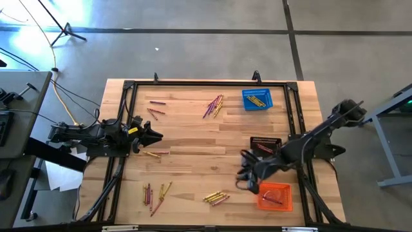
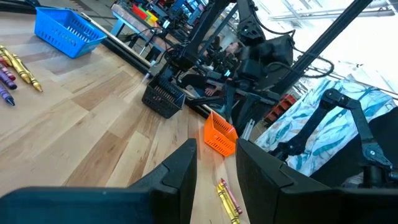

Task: Sort crayons
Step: Put the yellow crayon into the blue bin

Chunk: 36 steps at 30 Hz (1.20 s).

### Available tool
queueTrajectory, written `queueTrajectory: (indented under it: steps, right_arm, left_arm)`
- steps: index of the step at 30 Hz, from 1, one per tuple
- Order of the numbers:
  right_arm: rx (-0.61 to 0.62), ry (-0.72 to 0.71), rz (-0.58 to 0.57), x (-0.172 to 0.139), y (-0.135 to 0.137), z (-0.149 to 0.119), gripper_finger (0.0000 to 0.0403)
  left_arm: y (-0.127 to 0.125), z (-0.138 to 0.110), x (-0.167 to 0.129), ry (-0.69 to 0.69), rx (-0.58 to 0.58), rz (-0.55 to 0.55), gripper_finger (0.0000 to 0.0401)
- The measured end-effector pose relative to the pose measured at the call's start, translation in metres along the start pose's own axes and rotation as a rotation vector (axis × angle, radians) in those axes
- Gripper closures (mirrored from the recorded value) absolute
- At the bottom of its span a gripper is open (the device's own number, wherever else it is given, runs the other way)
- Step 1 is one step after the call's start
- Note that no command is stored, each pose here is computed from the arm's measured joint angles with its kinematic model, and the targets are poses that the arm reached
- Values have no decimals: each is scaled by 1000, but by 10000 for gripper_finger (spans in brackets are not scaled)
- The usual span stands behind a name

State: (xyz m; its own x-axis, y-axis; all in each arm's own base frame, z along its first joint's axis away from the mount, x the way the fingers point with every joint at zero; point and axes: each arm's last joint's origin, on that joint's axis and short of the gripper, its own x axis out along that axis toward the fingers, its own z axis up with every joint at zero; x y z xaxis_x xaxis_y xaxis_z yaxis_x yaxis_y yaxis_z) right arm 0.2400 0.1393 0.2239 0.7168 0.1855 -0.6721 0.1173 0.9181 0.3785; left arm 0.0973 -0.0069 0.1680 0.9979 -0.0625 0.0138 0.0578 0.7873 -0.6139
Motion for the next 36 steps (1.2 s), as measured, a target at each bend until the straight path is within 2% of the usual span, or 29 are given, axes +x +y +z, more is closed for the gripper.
queueTrajectory:
  steps: [5, 9, 13, 18, 21, 24, 28, 30, 32, 36]
  right_arm:
    - [-147, -107, 2, 29, -10, 19, 309]
    - [-202, -141, -41, 55, -27, 27, 309]
    - [-240, -116, -111, 82, -43, 40, 309]
    - [-325, -57, -172, 110, -50, 72, 309]
    - [-301, 41, -243, 115, -53, 94, 309]
    - [-200, 142, -330, 111, -62, 116, 309]
    - [-126, 194, -402, 103, -74, 139, 309]
    - [-141, 211, -379, 101, -75, 141, 309]
    - [-156, 256, -303, 103, -68, 135, 309]
    - [-198, 412, -158, 110, -48, 100, 309]
  left_arm:
    - [0, 0, 0, 0, 0, 0, 302]
    - [0, 0, 0, 0, 0, 0, 302]
    - [0, 0, 0, 0, 0, 0, 302]
    - [0, 0, 0, 0, 0, 0, 302]
    - [0, 0, 0, 0, 0, 0, 302]
    - [0, 0, 0, 0, 0, 0, 302]
    - [0, 0, 0, 0, 0, 0, 302]
    - [0, 0, 0, 0, 0, 0, 302]
    - [0, 0, 0, 0, 0, 1, 302]
    - [0, 0, 0, 0, 0, 0, 302]
